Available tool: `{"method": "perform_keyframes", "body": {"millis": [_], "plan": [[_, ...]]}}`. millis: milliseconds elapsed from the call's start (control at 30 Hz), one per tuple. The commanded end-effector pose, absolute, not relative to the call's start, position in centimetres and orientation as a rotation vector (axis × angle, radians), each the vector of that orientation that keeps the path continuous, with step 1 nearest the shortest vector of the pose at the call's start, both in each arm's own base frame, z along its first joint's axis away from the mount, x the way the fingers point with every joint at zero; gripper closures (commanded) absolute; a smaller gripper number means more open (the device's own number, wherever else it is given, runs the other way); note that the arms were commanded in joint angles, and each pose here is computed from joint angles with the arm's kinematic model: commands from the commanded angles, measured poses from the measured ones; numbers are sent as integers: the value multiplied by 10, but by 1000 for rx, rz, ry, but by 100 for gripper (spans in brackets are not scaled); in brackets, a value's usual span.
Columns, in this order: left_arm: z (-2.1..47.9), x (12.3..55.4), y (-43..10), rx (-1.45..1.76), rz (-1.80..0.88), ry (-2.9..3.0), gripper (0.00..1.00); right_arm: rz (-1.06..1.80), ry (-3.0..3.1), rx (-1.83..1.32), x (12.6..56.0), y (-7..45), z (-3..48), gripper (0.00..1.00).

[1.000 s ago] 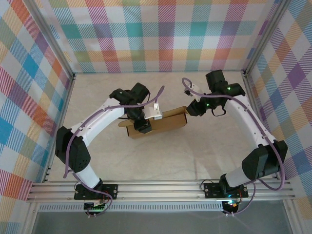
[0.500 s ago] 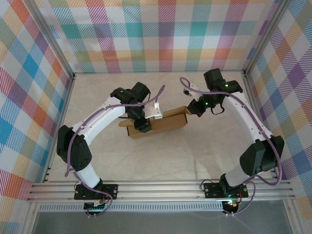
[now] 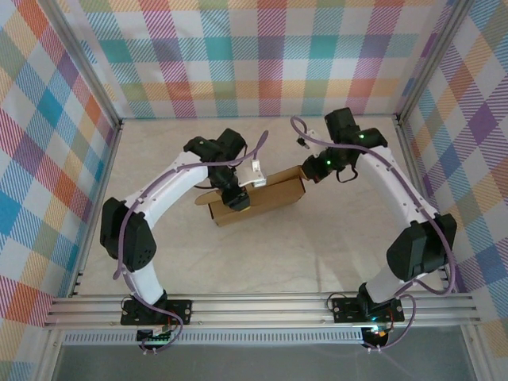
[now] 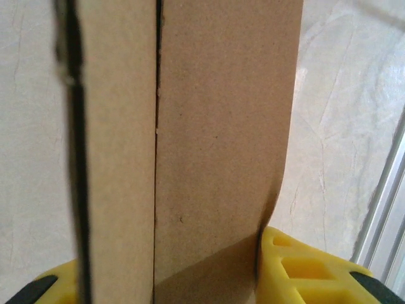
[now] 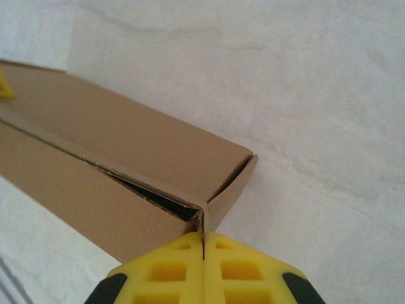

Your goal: Fold the paper box

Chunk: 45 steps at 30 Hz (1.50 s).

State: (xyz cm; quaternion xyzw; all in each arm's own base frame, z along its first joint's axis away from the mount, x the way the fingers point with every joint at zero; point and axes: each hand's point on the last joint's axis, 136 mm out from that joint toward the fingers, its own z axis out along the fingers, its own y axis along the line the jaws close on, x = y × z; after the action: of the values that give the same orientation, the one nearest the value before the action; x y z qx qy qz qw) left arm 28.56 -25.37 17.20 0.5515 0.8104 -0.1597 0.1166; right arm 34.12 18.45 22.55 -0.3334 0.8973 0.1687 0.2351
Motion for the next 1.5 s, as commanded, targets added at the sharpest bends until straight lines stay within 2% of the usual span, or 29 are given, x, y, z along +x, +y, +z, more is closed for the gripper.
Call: {"method": "perform_keyframes", "body": {"millis": [0,333,467,700,933,1067,1467], "plan": [[174,289,-266,1547,-577,2403,69,440,2510,-710,351,194,234,100],[163,283,-267,1665,-584,2345,69,366,2607,-392,370,192,242,100],[159,284,-264,1663,-552,2354,69,377,2623,-420,376,202,248,100],[163,288,-271,1593,-665,2377,69,333,2563,-590,371,209,234,100],[168,294,-275,1543,-720,2394,70,327,2615,-478,366,200,221,100],[157,288,-269,1644,-622,2380,70,353,2644,-373,374,196,233,100],[140,278,-270,1725,-569,2364,71,294,2742,-315,398,201,250,100]]}}
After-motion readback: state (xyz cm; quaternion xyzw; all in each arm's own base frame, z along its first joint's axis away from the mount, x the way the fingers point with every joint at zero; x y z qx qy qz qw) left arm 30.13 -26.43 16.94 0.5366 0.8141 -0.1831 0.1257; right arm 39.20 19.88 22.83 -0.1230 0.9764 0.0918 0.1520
